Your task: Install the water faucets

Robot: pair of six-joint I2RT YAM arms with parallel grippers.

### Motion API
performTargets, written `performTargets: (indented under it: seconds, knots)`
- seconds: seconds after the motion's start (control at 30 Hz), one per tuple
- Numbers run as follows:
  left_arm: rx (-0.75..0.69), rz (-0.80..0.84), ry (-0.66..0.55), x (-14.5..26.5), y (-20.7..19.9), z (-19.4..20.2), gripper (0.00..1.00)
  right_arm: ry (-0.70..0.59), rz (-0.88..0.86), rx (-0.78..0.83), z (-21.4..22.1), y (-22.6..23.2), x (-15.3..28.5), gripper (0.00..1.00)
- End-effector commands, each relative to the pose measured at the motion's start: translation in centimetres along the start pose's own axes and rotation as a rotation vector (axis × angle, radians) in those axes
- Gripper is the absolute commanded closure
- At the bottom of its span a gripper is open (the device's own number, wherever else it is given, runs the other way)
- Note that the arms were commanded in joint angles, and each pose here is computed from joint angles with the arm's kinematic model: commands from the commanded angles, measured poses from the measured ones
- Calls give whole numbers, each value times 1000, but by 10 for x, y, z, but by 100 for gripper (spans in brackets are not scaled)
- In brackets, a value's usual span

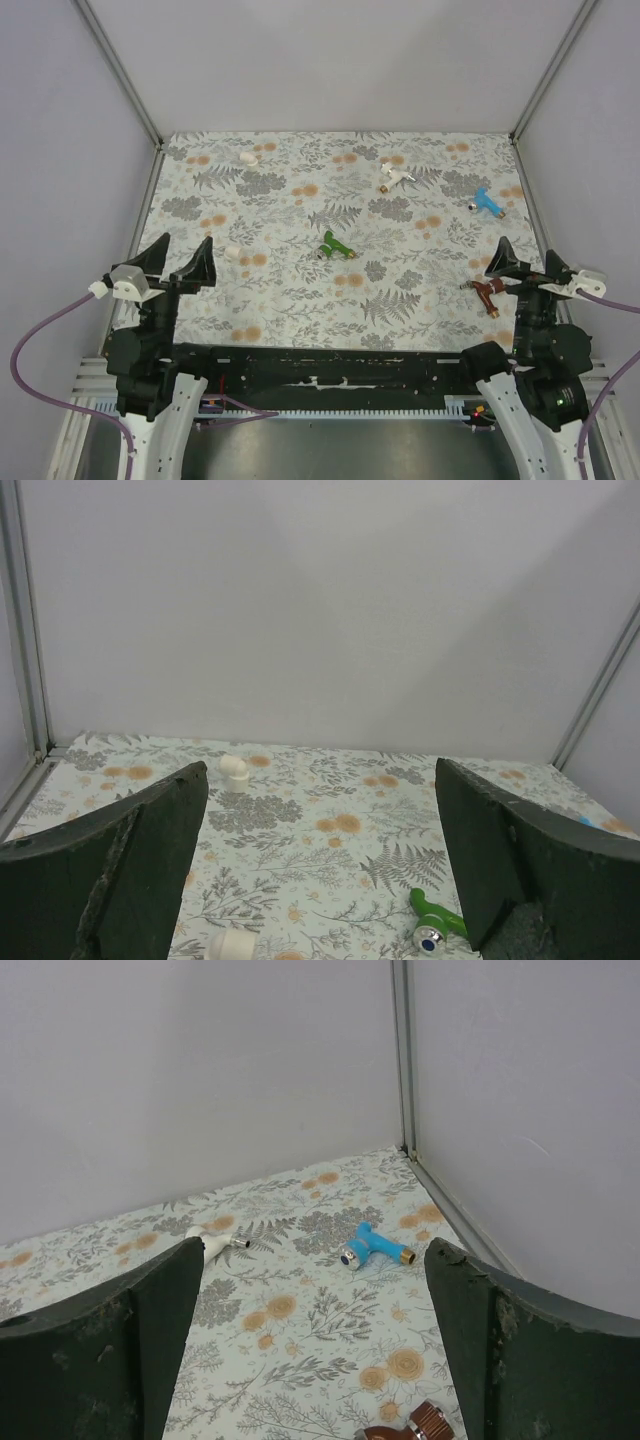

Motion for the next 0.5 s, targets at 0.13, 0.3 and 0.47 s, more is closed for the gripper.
performTargets:
  seconds: [0.13,0.3,0.47]
  knots:
    - [40,8,-86,8,-4,-14,2,72,-183,-30,-13,27,-13,2]
    - [42,41,-74,9,-7,-13,2,222,-337,-47,-9,63,-40,2]
    - [43,43,-66,10,-8,-12,0,492,-441,-148,22,109,-74,2]
Point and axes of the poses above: each gripper's point midway between its finger pads, its own x axis back along the fingers, its own y axis along the line the jaws close on, z = x × y, the point moved 8 cm from there along x, back along the fingers, and after that the axes turned 10 degrees about x, right-handed, at the moved point
